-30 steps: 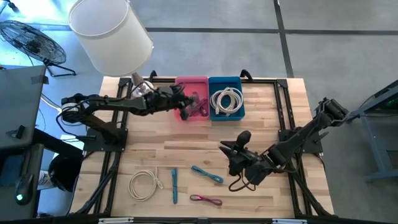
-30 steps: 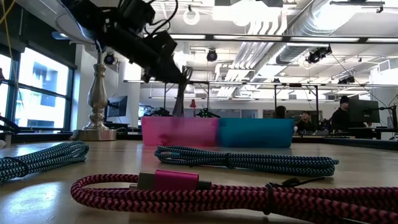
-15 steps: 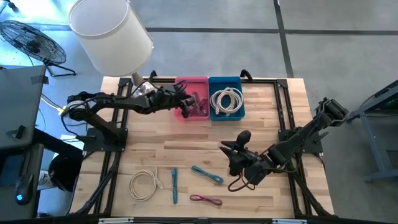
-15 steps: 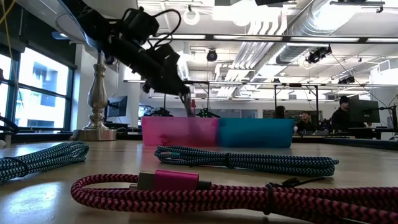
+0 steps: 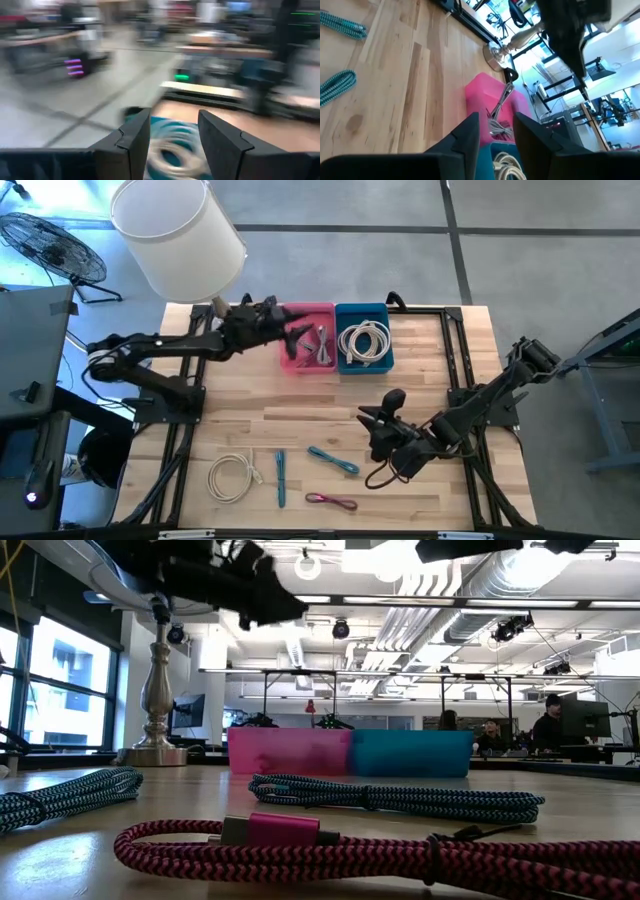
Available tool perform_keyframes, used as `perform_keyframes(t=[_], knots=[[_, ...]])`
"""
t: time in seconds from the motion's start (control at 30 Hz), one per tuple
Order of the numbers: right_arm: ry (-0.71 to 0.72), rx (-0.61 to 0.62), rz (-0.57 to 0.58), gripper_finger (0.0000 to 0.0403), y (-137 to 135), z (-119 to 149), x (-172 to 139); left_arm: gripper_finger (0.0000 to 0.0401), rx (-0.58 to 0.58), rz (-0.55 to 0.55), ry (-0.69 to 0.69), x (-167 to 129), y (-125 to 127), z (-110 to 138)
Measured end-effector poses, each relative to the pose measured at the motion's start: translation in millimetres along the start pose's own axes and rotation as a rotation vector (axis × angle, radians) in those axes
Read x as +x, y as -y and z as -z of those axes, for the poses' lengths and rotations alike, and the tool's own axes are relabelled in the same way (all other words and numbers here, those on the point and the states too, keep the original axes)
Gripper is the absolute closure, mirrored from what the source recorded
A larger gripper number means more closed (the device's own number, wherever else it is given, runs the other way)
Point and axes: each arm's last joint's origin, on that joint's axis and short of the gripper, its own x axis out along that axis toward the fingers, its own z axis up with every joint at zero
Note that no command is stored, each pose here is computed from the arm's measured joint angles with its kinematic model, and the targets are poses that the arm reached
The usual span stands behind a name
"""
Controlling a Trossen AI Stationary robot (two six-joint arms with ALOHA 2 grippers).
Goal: Pick & Place USB Port
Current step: Put the right blue charger cable into the pink bin
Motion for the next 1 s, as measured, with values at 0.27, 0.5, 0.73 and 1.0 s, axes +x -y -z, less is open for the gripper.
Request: perform_keyframes(t=[0.27, 0.5, 0.73, 1.0], knots=[[-0.036, -0.025, -0.028, 0.0292, -2, 6, -1, 0.0251, 0.132, 0.552, -0.129, -31, 44, -4], [-0.023, 0.013, -0.181, 0.0292, -4, 5, 2, 0.0267, 0.242, 0.632, -0.179, -49, 95, -1], [-0.07, 0.274, -0.605, 0.0292, -6, 4, 15, 0.0268, 0.304, 0.657, -0.154, -63, 127, -4], [-0.207, 0.433, -0.734, 0.0292, -28, 11, 39, 0.0268, 0.335, 0.633, -0.148, -66, 131, -4]])
